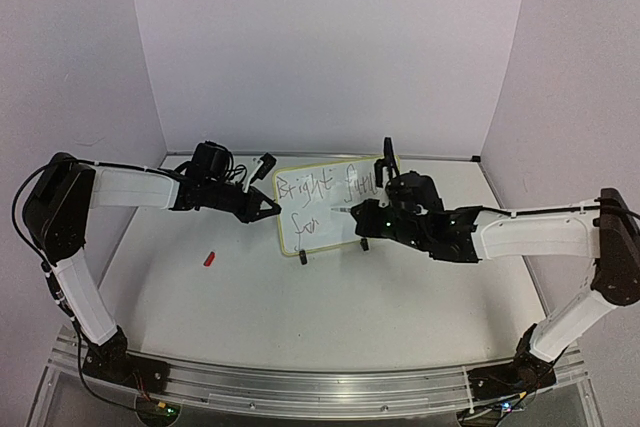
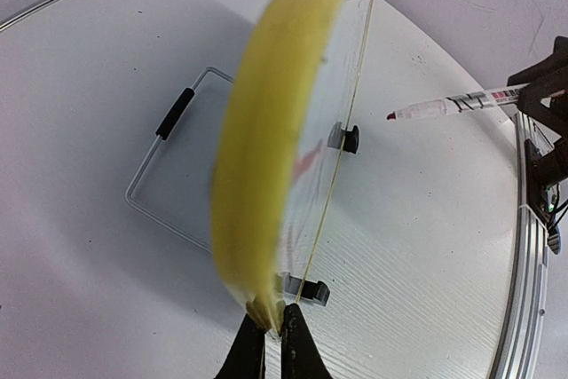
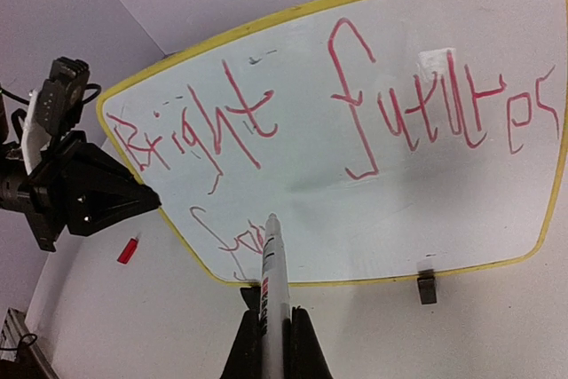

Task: Write a sentence on the whiteboard

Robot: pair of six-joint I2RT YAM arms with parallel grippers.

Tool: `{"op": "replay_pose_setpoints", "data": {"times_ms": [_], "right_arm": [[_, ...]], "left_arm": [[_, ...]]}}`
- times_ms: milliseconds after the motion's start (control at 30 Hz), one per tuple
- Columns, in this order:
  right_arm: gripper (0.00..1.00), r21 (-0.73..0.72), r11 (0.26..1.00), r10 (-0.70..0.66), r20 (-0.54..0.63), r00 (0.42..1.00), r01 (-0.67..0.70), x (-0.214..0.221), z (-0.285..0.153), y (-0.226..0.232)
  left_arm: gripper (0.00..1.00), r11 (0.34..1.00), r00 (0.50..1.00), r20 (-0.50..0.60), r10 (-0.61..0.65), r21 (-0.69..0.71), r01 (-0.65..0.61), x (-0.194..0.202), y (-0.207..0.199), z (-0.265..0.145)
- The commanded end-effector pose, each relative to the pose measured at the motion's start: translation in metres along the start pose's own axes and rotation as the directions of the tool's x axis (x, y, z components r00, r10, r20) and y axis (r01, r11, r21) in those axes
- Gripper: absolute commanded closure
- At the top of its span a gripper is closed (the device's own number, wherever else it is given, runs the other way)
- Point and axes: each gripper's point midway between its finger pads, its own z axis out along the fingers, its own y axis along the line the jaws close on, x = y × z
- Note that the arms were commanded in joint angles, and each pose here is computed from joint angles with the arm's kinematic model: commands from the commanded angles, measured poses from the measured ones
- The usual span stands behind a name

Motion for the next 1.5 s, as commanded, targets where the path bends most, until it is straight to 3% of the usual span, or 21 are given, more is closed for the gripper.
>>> {"op": "replay_pose_setpoints", "data": {"times_ms": [0,1033,1467], "right_arm": [[1.00,0.020,1.000,0.020,-0.026,0.999,-0.020,0.003,0.007,-0.022],[1.00,0.011,1.000,0.011,-0.035,0.999,-0.010,-0.003,0.029,-0.023],[1.00,0.056,0.998,0.025,-0.135,0.991,-0.018,0.037,0.033,-0.044]], "left_arm": [[1.00,0.995,1.000,-0.016,0.022,-0.096,-0.023,-0.002,0.016,-0.007],[1.00,0.995,1.000,-0.020,0.023,-0.092,-0.025,-0.001,0.017,-0.005],[1.00,0.995,1.000,-0.019,0.023,-0.094,-0.024,-0.001,0.018,-0.004]]}}
